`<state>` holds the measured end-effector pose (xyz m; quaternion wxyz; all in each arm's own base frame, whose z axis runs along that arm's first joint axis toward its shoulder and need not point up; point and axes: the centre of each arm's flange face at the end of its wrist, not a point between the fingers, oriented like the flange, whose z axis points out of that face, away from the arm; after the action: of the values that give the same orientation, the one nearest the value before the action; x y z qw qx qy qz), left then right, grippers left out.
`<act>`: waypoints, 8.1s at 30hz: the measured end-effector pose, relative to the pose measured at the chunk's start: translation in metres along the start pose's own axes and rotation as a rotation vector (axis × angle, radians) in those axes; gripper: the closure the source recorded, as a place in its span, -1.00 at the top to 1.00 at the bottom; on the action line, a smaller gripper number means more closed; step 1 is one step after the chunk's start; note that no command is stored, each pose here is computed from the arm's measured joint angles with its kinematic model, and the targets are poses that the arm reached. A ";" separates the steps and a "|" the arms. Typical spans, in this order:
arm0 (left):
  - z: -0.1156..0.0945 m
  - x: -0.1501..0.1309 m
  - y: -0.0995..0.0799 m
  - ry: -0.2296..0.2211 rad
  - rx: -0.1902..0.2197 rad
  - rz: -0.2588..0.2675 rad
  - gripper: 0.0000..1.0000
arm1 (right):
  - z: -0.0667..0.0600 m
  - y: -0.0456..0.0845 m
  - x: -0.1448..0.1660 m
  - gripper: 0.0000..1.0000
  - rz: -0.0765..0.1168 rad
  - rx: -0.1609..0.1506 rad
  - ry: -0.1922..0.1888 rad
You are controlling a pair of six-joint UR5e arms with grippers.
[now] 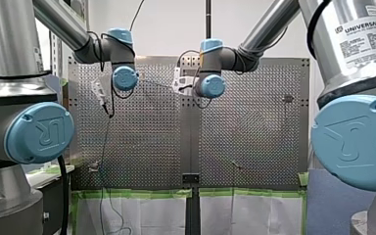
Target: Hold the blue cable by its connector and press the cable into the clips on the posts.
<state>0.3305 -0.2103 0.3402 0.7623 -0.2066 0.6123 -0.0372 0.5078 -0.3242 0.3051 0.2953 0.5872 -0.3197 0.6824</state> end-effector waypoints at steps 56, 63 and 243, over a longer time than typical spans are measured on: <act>0.114 -0.087 0.010 -0.069 -0.073 0.020 -1.00 | 0.084 -0.037 0.083 -1.00 0.030 0.114 0.163; 0.148 -0.088 0.027 -0.070 -0.071 0.041 -1.00 | 0.094 -0.042 0.076 -1.00 0.030 0.121 0.155; 0.118 -0.121 0.028 0.250 0.267 0.292 0.98 | 0.150 0.040 0.069 -1.00 0.009 0.023 0.136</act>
<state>0.4074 -0.1152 0.4605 0.6985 -0.0068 0.7149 -0.0326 0.5594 -0.4650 0.3856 0.3064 0.5415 -0.2938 0.7257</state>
